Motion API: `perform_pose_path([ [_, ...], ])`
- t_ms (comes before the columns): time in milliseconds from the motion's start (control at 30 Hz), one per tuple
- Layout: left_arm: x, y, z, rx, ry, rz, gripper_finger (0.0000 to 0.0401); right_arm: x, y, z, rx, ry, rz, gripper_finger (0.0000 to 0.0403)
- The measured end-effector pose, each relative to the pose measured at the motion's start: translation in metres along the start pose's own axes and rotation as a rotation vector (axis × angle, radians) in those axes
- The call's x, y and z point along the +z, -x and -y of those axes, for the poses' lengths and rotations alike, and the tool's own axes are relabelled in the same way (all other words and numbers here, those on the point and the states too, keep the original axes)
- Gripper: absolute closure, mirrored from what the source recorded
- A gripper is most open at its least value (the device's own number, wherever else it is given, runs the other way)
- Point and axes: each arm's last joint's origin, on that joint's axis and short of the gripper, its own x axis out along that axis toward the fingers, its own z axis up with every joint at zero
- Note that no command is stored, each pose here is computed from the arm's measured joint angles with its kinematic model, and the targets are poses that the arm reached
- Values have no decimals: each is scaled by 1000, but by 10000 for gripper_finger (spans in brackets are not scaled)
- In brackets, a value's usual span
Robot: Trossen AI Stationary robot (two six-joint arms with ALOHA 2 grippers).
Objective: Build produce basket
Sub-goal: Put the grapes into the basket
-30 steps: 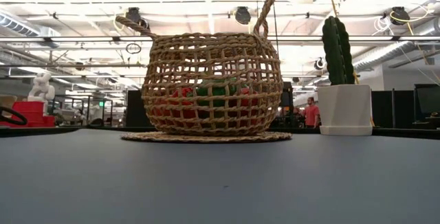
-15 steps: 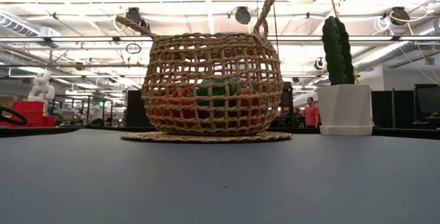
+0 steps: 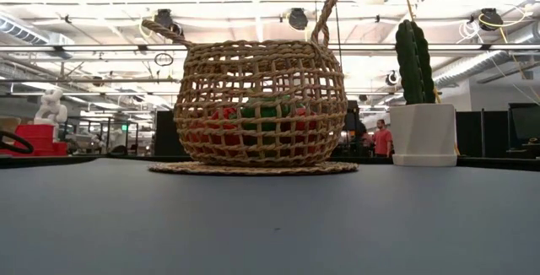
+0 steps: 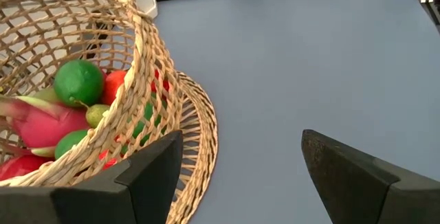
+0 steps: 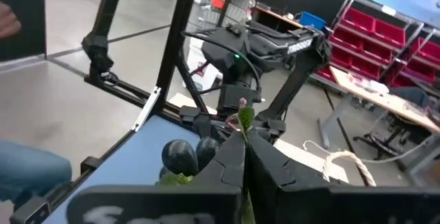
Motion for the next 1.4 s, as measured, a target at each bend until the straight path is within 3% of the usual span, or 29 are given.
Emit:
perform_pose_path([
  [233,0,0,0,0,-1,0,107,-3,-2,14,-59,-92,-3,403],
  [467,0,0,0,0,-1,0,107,1,-3,35,-171,-214,87,403],
  [900,0,0,0,-1,1,4,107,6,7,72,-765,-338,150,403],
  [1400,1,0,0,-2,0,5,107,2,13,92,-954,-348,138,403],
])
